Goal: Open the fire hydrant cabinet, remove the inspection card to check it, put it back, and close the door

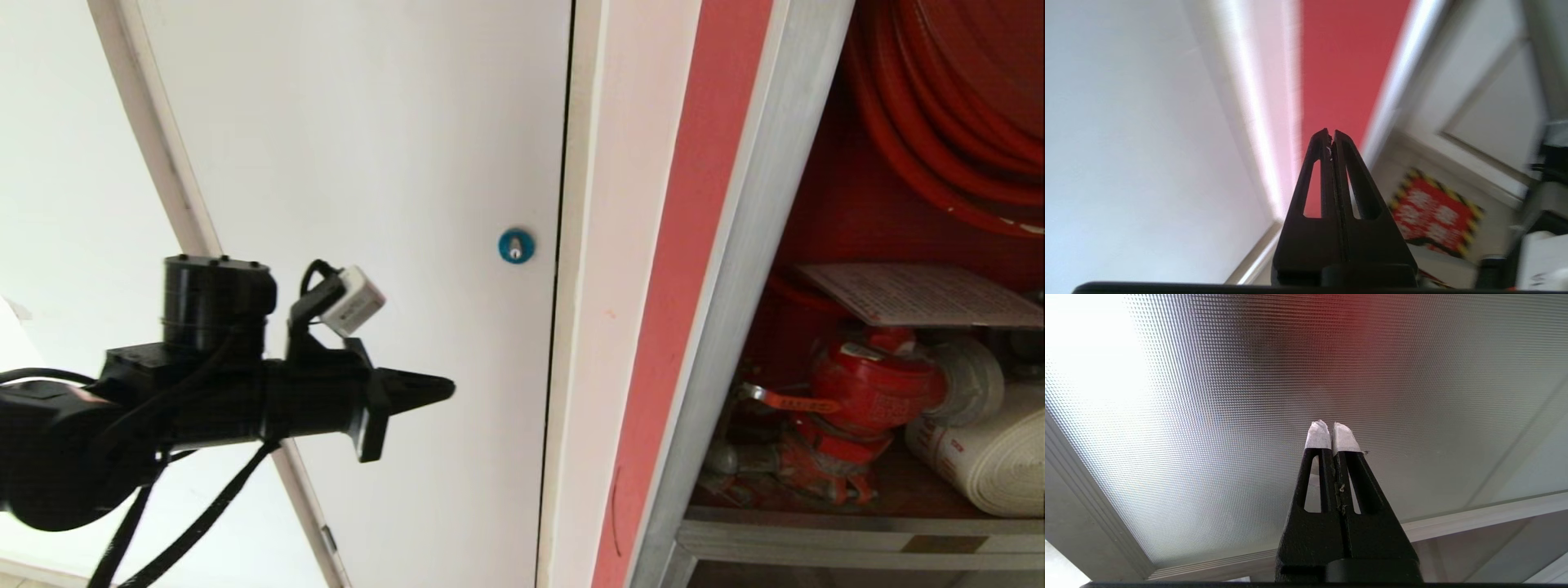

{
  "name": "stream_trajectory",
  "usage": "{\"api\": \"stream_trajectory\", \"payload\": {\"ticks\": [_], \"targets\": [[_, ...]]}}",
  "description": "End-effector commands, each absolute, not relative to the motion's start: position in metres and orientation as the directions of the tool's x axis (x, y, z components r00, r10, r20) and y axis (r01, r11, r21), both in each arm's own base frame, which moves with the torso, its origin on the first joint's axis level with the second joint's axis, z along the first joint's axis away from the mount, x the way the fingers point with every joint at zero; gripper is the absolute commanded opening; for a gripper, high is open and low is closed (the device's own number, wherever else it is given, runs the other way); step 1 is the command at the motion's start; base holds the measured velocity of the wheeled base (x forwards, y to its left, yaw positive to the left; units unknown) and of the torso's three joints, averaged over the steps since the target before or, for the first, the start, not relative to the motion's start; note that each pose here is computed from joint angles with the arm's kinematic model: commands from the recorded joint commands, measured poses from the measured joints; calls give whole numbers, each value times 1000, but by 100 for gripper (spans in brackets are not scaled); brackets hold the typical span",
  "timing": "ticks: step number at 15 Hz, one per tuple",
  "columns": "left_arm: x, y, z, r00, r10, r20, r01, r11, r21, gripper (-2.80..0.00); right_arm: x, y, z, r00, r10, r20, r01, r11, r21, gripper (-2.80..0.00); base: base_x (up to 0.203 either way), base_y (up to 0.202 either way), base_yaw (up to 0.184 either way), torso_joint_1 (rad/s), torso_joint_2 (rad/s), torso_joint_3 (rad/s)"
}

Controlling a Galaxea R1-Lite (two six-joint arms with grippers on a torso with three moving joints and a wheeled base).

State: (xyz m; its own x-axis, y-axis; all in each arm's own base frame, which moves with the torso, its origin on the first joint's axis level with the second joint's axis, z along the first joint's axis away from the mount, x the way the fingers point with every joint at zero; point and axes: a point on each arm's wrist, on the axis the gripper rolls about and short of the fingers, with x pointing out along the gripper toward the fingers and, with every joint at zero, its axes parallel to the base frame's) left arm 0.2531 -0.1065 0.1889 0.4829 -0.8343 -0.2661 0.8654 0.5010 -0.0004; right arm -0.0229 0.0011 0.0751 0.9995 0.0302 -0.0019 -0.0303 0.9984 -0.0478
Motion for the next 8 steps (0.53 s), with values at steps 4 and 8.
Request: {"api": "stream_trajectory", "payload": {"ticks": [4, 8], "targets": [[207, -29, 209, 699, -691, -184, 712, 697, 89, -280, -23, 1, 75, 1000, 31, -2, -31, 998, -49, -280, 0, 0, 0, 0, 0, 0], [138, -19, 217, 743, -664, -84, 669, 731, 138, -280, -23, 1, 75, 1000, 31, -2, -31, 998, -49, -280, 0, 0, 0, 0, 0, 0]]}}
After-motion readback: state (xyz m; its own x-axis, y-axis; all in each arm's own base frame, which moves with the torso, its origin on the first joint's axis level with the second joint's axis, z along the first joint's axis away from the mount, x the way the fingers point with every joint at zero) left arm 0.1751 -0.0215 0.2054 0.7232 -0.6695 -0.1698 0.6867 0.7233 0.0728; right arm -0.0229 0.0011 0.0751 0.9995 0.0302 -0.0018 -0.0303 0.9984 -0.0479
